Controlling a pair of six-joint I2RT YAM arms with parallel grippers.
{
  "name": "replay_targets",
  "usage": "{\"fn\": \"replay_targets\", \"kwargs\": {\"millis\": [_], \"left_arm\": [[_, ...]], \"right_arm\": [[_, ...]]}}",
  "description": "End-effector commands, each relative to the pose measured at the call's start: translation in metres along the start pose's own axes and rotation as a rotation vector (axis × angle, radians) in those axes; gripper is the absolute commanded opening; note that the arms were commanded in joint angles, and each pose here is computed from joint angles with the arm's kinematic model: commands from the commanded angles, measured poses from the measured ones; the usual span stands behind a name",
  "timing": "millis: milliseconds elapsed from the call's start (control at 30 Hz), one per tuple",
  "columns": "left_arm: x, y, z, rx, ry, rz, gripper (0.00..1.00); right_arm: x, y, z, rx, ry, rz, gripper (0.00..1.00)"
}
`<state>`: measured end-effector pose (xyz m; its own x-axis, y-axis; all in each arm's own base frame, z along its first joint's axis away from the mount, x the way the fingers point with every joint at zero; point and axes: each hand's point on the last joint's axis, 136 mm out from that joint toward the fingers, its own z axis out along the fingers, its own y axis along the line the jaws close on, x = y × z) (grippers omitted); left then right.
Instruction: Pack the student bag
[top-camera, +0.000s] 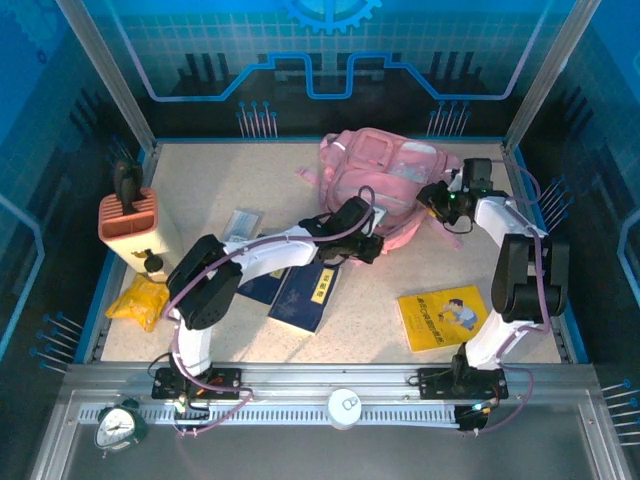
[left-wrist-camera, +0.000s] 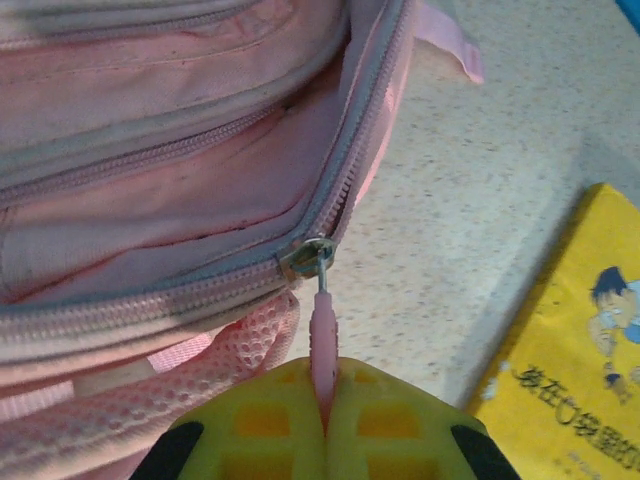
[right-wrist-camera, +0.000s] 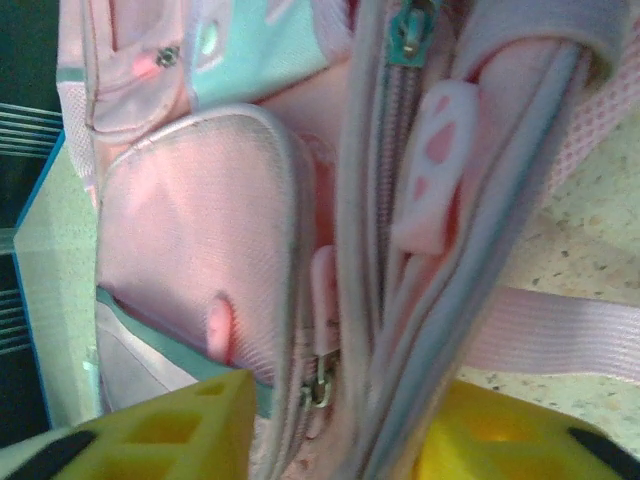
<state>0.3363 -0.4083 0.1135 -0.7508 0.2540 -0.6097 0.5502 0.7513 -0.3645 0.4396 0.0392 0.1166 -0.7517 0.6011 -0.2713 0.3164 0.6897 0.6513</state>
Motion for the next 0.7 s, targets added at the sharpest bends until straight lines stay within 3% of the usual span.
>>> {"fn": "replay_targets", "kwargs": {"millis": [0, 200, 400, 533, 667], "left_arm": [[-0.014, -0.030, 0.000, 0.120, -0.024, -0.032, 0.00], [-0.009, -0.036, 0.005, 0.148, 0.004, -0.028, 0.00], [-0.007, -0.040, 0.003, 0.147, 0.007, -0.013, 0.00], [-0.005, -0.045, 0.002, 0.146, 0.012, 0.020, 0.00], [-0.001, -0.042, 0.000, 0.112, 0.038, 0.046, 0.00]], "right_arm": [[0.005, 0.014, -0.031, -0.060, -0.026, -0.030, 0.52], [0.069, 0.011, -0.040, -0.109, 0.095, 0.052, 0.68], [0.115, 0.005, -0.016, -0.056, 0.159, 0.091, 0.72], [0.117, 0.005, 0.002, -0.047, 0.159, 0.113, 0.66], [0.108, -0.006, 0.010, 0.020, 0.141, 0.072, 0.48]]}}
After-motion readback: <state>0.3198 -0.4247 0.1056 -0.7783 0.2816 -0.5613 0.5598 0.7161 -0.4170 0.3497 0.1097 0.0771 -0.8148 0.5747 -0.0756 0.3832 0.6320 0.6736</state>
